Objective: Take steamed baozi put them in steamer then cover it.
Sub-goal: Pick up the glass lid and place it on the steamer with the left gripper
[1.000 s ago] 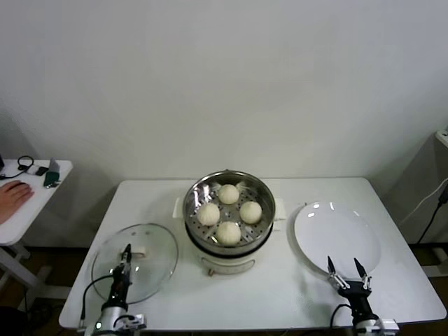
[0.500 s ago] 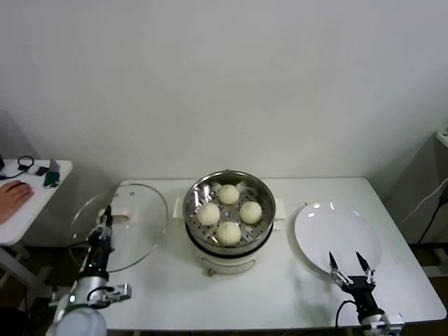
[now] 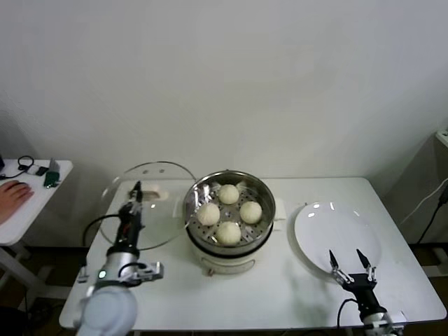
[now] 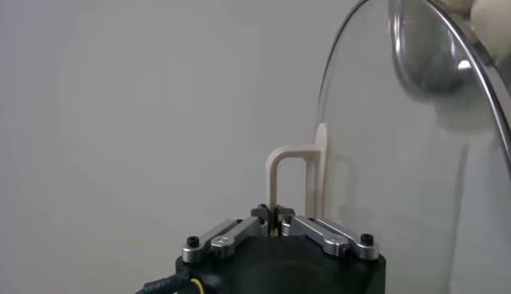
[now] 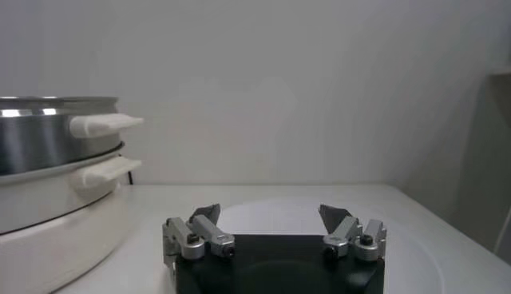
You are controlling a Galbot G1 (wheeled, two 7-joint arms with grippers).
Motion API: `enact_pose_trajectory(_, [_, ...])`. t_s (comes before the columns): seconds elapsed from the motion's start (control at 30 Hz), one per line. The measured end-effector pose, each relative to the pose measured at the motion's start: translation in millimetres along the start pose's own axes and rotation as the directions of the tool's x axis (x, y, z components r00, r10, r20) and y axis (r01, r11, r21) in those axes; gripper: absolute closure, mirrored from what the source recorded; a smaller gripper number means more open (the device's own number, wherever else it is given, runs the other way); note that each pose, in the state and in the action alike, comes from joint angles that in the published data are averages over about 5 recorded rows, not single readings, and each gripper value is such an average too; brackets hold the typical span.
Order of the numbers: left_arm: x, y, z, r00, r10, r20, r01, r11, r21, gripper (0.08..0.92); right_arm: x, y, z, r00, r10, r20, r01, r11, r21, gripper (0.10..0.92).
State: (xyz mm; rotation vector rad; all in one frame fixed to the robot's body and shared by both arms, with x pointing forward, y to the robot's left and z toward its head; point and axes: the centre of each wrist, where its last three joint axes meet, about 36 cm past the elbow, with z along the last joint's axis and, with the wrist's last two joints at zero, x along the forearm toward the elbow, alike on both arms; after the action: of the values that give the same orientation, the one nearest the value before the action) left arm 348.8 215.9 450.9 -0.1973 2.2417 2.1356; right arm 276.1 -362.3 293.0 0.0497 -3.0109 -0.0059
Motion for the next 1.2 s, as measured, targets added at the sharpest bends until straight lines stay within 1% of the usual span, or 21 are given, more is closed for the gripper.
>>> enact_pose_trajectory(0.13, [-3.8,-1.0,-37.7,0.9989,0.041,0.022,-0.042,0.999,0.024,0.862,-0.8,-0.3,0.3,1.000,-0.006,0.000,0.006,1.000,0.005,0.200])
enact_pose_trajectory(0.33, [-9.6,-4.4,-91.1,0.9938,0.097,0.054,-0.100,0.994,0.048,0.862,0.4,-2.6,3.4,1.000,-0.007,-0.001,0.007,1.000,0.008,0.200])
enact_pose_trajectory(0.53, [-13.7,-7.9,-138.7,0.9888,0.122,0.087,-0.127,0.990,0.059,0.862,1.0,-3.5,5.4,1.000,-0.007,-0.001,0.007,1.000,0.009,0.200])
enact_pose_trajectory(0.67, [-15.0,-11.1,-164.5,0.9858,0.134,0.102,-0.140,0.988,0.061,0.862,1.3,-4.8,5.9,1.000,-0.007,-0.002,0.007,1.000,0.012,0.200])
enact_pose_trajectory(0.9, [-21.0,-15.5,-193.9,0.9827,0.146,0.113,-0.154,0.986,0.059,0.862,1.8,-6.5,6.8,1.000,-0.007,-0.002,0.007,1.000,0.015,0.200])
enact_pose_trajectory(1.2, [-31.5,-28.2,-203.9,0.9819,0.157,0.106,-0.160,0.987,0.020,0.862,2.9,-9.8,8.9,1.000,-0.002,-0.004,0.002,1.000,0.018,0.200])
